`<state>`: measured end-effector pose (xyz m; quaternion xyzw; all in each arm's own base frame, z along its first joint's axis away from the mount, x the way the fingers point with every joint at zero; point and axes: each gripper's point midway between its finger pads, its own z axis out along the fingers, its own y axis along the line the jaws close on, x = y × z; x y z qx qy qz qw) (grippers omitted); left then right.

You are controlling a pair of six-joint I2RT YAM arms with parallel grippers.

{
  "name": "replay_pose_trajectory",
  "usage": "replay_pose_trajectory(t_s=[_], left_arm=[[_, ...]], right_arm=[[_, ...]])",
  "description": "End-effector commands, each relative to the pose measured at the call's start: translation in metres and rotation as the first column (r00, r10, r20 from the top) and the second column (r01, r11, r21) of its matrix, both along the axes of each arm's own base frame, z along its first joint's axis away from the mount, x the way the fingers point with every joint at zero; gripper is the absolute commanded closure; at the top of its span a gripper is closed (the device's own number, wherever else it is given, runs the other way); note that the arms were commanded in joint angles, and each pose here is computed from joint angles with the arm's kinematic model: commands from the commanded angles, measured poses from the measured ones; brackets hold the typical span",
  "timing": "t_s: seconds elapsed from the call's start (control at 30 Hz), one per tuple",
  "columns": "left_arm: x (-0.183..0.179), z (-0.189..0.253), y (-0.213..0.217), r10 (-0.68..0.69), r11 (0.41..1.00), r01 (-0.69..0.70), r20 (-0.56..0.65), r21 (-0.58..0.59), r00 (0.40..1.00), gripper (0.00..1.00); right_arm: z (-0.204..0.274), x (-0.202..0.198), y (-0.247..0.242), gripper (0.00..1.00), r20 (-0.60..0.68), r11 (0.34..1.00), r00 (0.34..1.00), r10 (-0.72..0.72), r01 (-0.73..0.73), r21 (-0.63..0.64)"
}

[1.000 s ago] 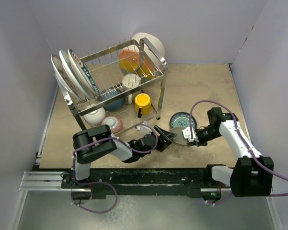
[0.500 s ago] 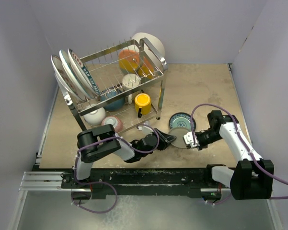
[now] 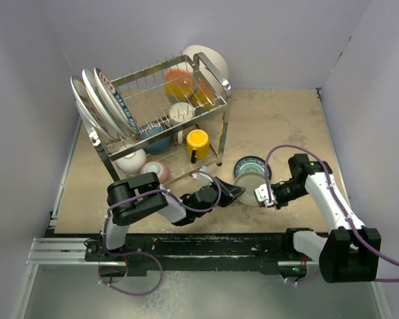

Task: Load the mixed dishes into the dish rack
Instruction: Pick up the plate at the center of the board.

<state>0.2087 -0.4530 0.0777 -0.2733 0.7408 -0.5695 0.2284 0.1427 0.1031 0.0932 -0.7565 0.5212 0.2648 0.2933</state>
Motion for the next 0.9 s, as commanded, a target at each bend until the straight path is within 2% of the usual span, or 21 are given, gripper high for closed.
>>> replay_pose_trajectory(t_s=[0.0,0.1,0.2,0.27,0.37,0.53,0.63,0.77,0.87], left_arm=[[-0.008,0.046,-0.003,-0.039,0.996,0.049,0.126,-0.071,0.991,1.0],[-0.01,0.048,0.006,-0.022,1.0,0.024,0.137,-0.02,0.99,1.0],[-0.011,0.044,0.018,0.006,1.0,-0.007,0.1,0.015,0.995,1.0],[-0.013,0.041,0.024,0.022,1.0,-0.022,0.054,0.009,0.998,1.0],[-0.017,0.029,0.032,0.047,0.998,-0.049,-0.068,-0.029,0.997,1.0],[-0.022,0.026,0.038,0.063,0.992,-0.084,-0.207,-0.093,0.976,1.0],[-0.023,0.025,0.045,0.087,0.99,-0.112,-0.262,-0.082,0.961,1.0],[-0.022,0.037,0.05,0.103,0.987,-0.131,-0.266,-0.091,0.959,1.0],[-0.022,0.047,0.052,0.103,0.984,-0.137,-0.266,-0.113,0.959,1.0]], right_arm=[[0.02,0.003,0.014,0.79,0.035,0.996,0.999,-0.025,0.021,0.092],[0.024,0.006,0.013,0.6,0.065,0.995,0.997,-0.042,0.036,0.09],[0.028,0.01,0.012,0.35,0.126,0.995,0.991,-0.051,0.041,0.087],[0.028,0.013,0.011,0.23,0.17,0.996,0.984,-0.055,0.042,0.077],[0.029,0.019,0.01,0.13,0.232,0.996,0.971,-0.052,0.035,0.076],[0.03,0.019,0.011,0.07,0.277,0.998,0.961,0.001,-0.02,0.067],[0.026,0.013,0.01,0.03,0.294,0.996,0.954,0.057,-0.075,0.05],[0.011,0.004,0.011,0.02,0.333,0.985,0.93,0.152,-0.171,0.028],[0.003,0.009,0.012,0.04,0.366,0.982,0.916,0.166,-0.188,0.026]])
